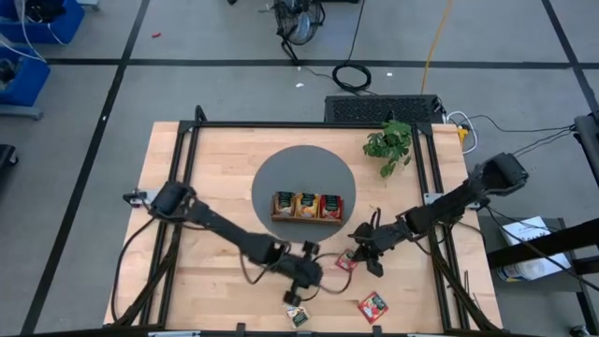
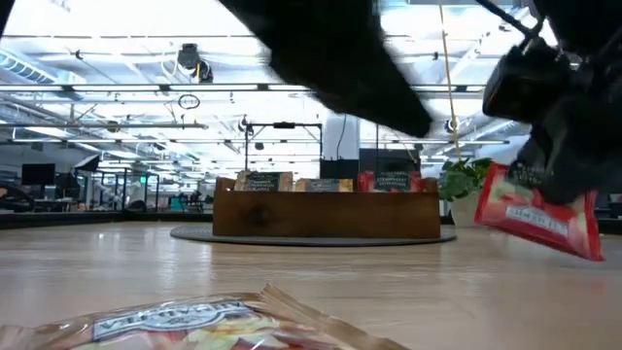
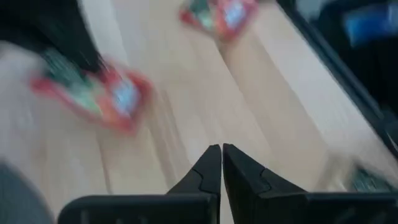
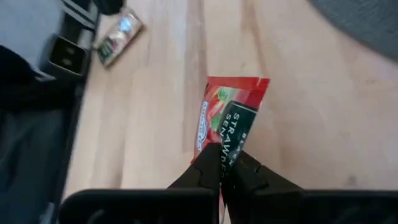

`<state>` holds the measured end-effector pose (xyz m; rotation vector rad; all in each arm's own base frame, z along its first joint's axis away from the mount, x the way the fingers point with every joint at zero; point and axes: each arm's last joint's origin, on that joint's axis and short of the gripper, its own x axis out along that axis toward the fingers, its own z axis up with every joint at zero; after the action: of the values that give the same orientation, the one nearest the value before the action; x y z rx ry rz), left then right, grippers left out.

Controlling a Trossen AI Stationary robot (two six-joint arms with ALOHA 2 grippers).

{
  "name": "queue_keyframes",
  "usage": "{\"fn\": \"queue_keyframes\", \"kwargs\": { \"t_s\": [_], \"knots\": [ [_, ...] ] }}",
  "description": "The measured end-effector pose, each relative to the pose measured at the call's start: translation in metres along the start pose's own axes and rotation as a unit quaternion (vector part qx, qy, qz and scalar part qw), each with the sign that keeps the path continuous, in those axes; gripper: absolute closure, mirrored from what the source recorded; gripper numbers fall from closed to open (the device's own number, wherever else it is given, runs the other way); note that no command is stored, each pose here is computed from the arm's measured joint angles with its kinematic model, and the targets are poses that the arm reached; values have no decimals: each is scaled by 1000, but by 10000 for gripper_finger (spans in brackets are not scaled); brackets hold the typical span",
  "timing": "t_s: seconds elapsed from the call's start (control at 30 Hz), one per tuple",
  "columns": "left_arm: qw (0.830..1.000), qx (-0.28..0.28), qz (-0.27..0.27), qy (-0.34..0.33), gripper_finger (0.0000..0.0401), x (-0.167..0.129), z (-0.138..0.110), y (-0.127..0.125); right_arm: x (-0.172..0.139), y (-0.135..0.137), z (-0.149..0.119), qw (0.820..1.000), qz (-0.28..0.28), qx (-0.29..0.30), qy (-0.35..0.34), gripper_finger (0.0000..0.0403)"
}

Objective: Pick & Place Tea
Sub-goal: Put the red tea bag into the right section of the wooden organizer

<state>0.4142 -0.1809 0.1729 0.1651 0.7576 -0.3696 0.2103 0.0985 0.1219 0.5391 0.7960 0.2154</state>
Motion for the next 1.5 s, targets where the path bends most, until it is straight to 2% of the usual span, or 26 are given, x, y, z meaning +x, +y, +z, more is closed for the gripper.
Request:
{"fn": "queue_keyframes", "kwargs": {
  "t_s": [0.13,0.23,0.37,0.5,0.67,0.83,0.93,1.03,1.23,1.5],
  "knots": [
    [999,34,7,35,377,-9,-6,-37,-13,10,23,998,-40,-35,20,402],
    [998,52,15,23,377,-14,-5,-62,-26,20,50,993,-88,-70,35,402],
    [996,74,55,21,377,-18,-9,-87,-42,33,84,983,-131,-119,48,402],
    [994,68,87,11,377,-22,-11,-100,-51,37,101,970,-158,-176,49,403],
    [994,60,89,11,377,-23,-12,-106,-59,36,127,954,-193,-228,33,403],
    [995,44,90,8,377,-23,-12,-105,-46,21,157,930,-245,-255,99,403],
    [995,42,90,8,377,-23,-12,-105,-27,6,162,912,-264,-261,177,403],
    [995,37,90,9,377,-23,-12,-105,-9,-9,159,900,-275,-255,225,403],
    [995,30,91,19,377,-23,-14,-105,9,-23,155,874,-333,-258,244,403],
    [995,37,90,26,377,-25,-17,-111,11,-22,156,877,-333,-257,233,403]
  ]
}}
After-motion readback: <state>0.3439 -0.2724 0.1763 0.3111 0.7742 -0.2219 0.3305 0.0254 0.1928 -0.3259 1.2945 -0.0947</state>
